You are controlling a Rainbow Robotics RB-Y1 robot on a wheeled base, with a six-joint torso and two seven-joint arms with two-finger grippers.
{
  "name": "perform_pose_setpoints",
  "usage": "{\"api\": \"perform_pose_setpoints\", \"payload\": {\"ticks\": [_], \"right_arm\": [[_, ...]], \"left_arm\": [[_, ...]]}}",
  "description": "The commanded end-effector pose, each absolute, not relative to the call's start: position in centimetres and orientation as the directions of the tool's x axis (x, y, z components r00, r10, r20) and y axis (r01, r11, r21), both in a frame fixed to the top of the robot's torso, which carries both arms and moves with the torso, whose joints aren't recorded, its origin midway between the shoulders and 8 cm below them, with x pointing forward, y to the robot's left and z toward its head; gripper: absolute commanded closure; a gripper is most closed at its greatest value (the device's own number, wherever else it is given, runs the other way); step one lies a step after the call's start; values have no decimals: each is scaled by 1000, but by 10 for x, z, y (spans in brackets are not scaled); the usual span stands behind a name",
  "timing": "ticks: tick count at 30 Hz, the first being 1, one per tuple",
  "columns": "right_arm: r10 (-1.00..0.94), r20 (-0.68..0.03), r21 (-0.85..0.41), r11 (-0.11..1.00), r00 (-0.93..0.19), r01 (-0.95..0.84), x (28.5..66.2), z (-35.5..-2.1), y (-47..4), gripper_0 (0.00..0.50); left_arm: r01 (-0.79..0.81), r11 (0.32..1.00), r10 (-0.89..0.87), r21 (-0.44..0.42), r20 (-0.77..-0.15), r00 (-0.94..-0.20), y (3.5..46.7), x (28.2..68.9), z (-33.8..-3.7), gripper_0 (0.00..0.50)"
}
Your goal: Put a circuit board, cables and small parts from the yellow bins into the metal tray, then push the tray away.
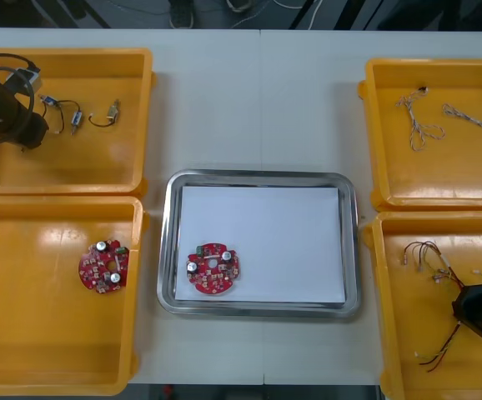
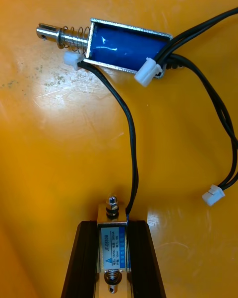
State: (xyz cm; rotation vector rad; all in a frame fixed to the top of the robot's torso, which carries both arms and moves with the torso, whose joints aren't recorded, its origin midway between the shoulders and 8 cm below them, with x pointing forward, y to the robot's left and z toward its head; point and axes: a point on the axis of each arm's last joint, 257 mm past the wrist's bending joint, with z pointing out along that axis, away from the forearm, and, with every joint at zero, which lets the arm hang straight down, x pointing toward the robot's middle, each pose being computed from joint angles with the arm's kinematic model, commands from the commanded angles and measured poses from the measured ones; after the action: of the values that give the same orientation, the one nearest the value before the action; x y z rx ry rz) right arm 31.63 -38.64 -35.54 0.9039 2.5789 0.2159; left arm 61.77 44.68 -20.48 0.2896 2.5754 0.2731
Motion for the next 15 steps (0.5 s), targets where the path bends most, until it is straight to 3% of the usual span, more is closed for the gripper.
{"api": "perform_pose_setpoints", "payload": {"ticks": [1, 9, 15], "right_arm": [[607, -285, 264, 793, -741, 548, 301, -375, -373, 500], [609, -311, 278, 792, -729, 543, 308, -368, -376, 500], [601, -356, 281, 799, -716, 531, 317, -339, -383, 500]], "left_arm": [[252, 915, 383, 314, -483, -787, 444, 629, -166, 500], [242, 919, 371, 312, -474, -798, 453, 623, -157, 500], [237, 919, 367, 315, -463, -807, 457, 618, -147, 500]]}}
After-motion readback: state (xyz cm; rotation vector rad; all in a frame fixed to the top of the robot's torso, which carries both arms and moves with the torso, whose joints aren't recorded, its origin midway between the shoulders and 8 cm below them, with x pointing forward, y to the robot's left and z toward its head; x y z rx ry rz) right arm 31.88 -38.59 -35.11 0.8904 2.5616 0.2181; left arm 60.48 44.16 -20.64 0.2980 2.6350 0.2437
